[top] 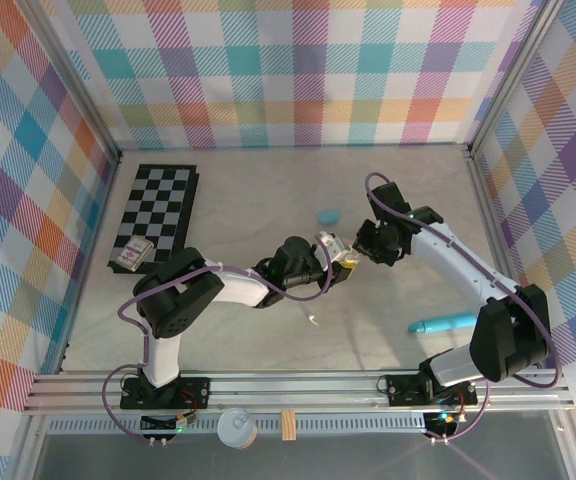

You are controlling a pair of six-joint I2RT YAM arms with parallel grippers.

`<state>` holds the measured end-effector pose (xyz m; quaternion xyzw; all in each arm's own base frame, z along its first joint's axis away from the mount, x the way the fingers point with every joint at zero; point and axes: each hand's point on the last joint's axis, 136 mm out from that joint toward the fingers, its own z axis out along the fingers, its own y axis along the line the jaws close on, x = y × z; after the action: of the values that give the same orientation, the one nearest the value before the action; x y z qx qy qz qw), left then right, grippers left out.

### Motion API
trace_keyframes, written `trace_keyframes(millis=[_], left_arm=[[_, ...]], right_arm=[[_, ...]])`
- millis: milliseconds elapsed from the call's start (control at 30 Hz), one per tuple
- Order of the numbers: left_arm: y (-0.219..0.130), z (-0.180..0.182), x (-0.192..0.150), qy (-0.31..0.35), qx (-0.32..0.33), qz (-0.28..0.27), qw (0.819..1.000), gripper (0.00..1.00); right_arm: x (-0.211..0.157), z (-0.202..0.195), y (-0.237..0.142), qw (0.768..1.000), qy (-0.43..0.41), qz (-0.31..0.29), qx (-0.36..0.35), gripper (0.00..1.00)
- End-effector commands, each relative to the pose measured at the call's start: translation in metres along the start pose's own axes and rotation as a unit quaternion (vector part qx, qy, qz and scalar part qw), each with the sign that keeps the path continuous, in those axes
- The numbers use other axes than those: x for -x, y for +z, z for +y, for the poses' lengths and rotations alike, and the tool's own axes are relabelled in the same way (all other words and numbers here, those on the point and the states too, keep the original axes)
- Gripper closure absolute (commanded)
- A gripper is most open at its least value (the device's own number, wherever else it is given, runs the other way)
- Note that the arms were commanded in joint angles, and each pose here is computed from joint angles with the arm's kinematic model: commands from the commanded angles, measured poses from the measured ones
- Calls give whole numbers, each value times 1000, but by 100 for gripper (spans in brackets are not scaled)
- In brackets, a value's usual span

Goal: Insert wireless bluetooth earbuds into charging case

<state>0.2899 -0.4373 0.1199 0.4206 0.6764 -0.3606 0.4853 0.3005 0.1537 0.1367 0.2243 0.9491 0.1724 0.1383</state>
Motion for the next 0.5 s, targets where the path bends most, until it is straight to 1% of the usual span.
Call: trace_keyframes(millis=[0, 367, 433, 467], left_arm=[[7, -6, 32, 12, -14, -44, 999, 100], [7, -8, 40, 16, -19, -57, 998, 100], [6, -8, 41, 17, -18, -61, 998, 99], [5, -8, 40, 17, -17, -61, 998, 100]], right_arm=[[-15, 7, -1, 999, -13, 25, 22, 78], [-24, 6, -1, 999, -23, 37, 24, 74], [-22, 6, -4, 999, -24, 30, 25, 71], [-21, 7, -7, 999, -25, 24, 26, 68]])
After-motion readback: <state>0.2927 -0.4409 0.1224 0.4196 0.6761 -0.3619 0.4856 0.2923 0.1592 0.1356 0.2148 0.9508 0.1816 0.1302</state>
